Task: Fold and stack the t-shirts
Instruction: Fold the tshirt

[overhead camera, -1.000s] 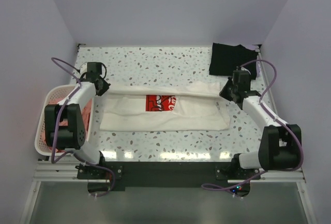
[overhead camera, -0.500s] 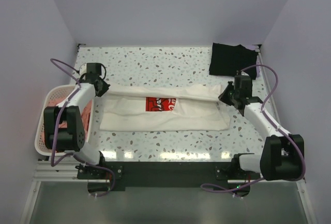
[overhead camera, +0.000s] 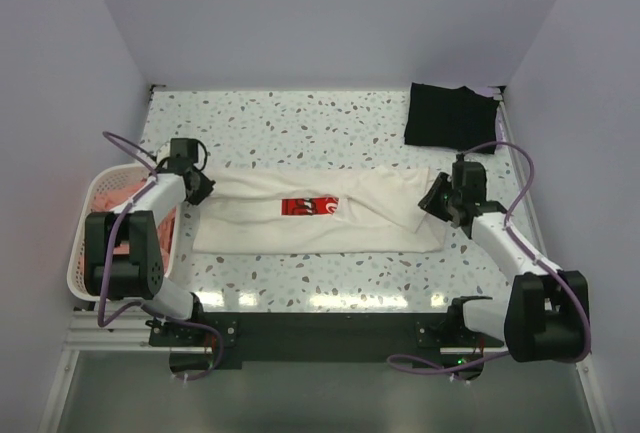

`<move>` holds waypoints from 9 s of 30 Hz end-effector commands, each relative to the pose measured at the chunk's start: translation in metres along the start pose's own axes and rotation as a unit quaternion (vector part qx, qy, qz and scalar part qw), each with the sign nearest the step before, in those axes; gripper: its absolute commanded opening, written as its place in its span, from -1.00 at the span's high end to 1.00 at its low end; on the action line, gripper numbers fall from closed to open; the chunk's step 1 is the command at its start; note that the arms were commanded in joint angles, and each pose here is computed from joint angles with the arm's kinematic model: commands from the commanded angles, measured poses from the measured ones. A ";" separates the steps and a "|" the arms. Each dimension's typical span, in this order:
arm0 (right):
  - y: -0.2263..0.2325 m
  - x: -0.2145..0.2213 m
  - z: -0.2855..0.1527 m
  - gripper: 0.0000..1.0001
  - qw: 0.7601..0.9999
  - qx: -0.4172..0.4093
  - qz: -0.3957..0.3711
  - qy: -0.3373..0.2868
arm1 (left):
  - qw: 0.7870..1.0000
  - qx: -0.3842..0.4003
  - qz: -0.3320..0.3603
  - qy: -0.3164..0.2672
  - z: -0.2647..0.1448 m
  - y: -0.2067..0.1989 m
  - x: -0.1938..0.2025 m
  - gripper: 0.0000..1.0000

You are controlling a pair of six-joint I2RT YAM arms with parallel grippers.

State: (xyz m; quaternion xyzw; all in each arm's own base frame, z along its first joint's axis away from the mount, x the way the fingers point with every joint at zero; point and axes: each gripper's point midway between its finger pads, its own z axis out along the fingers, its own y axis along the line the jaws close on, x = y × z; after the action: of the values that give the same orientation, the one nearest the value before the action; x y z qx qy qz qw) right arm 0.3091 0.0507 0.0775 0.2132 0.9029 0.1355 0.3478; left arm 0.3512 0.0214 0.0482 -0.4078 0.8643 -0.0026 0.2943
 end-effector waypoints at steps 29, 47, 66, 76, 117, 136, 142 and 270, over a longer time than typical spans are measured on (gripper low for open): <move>0.122 -0.056 0.101 -0.08 0.984 -0.044 -0.170 -0.036 | 0.970 0.186 0.154 -0.033 -0.085 -0.058 -0.012 -0.33; 0.123 -0.024 0.089 0.90 0.984 -0.052 -0.170 -0.004 | 0.968 0.194 0.156 -0.021 -0.085 -0.058 -0.006 -0.33; 0.144 0.065 0.000 0.97 0.976 -0.143 -0.165 0.026 | 0.966 0.205 0.158 -0.005 -0.082 -0.061 0.001 -0.32; 0.141 0.094 -0.026 0.96 0.972 -0.153 -0.176 0.030 | 0.965 0.209 0.161 0.002 -0.081 -0.062 0.005 -0.31; 0.096 0.136 -0.043 0.85 0.971 -0.147 -0.184 0.048 | 0.998 0.040 0.050 0.004 -0.045 -0.010 0.020 -0.21; 0.091 0.137 -0.043 0.80 0.969 -0.148 -0.192 0.046 | 1.000 -0.010 -0.014 -0.002 -0.001 -0.017 0.016 0.11; 0.089 0.138 -0.044 0.80 0.969 -0.147 -0.194 0.046 | 1.000 0.010 -0.014 -0.004 -0.007 -0.025 0.012 0.21; 0.178 0.136 -0.038 0.46 0.955 -0.252 -0.129 0.087 | 0.999 0.023 0.014 -0.040 -0.027 -0.017 -0.006 0.03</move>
State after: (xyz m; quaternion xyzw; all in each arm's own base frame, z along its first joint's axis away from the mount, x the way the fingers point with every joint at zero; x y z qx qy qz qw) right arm 0.2206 0.2414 0.0554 -0.0092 0.9159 0.2838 0.2837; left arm 0.3352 0.0101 0.0537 -0.4010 0.8645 0.0255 0.3019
